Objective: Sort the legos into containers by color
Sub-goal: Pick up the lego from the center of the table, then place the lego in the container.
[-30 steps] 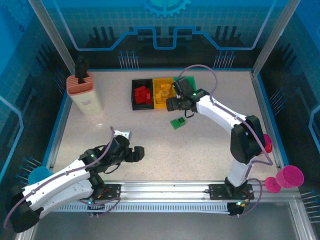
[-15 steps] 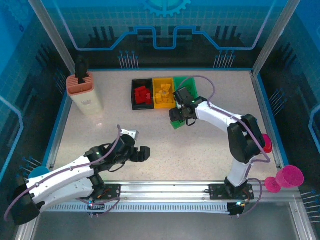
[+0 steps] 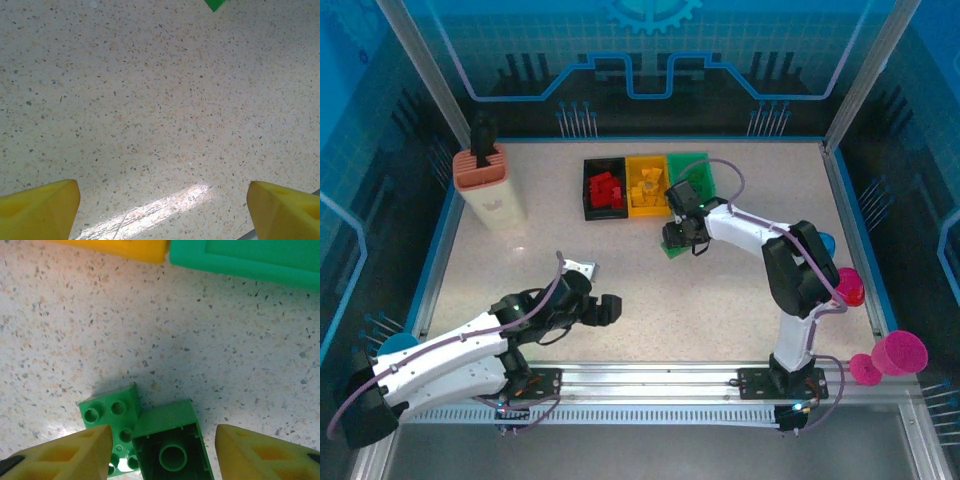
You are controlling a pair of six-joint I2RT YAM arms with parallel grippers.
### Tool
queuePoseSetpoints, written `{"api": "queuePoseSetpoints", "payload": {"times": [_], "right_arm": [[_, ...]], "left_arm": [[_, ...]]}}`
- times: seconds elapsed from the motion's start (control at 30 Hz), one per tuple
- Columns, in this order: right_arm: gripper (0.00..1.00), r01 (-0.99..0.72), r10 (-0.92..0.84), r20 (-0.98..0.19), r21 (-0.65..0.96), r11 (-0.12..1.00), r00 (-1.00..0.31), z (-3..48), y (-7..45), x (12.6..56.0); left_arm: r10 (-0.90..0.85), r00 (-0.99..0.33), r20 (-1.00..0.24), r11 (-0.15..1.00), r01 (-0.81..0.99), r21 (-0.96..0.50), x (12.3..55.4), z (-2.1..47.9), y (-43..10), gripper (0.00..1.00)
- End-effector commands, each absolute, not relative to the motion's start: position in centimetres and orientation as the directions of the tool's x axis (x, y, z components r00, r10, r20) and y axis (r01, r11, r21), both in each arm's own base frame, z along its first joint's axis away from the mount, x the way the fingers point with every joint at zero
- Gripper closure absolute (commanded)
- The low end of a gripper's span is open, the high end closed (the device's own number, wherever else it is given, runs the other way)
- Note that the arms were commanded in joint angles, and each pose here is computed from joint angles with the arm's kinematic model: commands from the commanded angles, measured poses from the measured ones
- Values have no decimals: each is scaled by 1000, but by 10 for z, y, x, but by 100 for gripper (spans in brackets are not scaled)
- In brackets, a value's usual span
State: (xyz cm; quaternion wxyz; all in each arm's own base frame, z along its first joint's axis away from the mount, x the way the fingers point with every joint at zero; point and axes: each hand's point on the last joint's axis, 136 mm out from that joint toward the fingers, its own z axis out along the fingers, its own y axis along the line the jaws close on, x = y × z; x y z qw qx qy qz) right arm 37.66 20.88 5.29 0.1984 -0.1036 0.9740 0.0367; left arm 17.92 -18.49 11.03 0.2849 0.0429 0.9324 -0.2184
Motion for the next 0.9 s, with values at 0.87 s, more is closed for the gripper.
{"api": "queuePoseSetpoints", "payload": {"times": [0.87], "right_arm": [[73, -69, 11, -554, 124, 990, -832, 151, 170, 482]], "left_arm": [[-60, -824, -564, 907, 191, -374, 181, 113, -182, 13]]}}
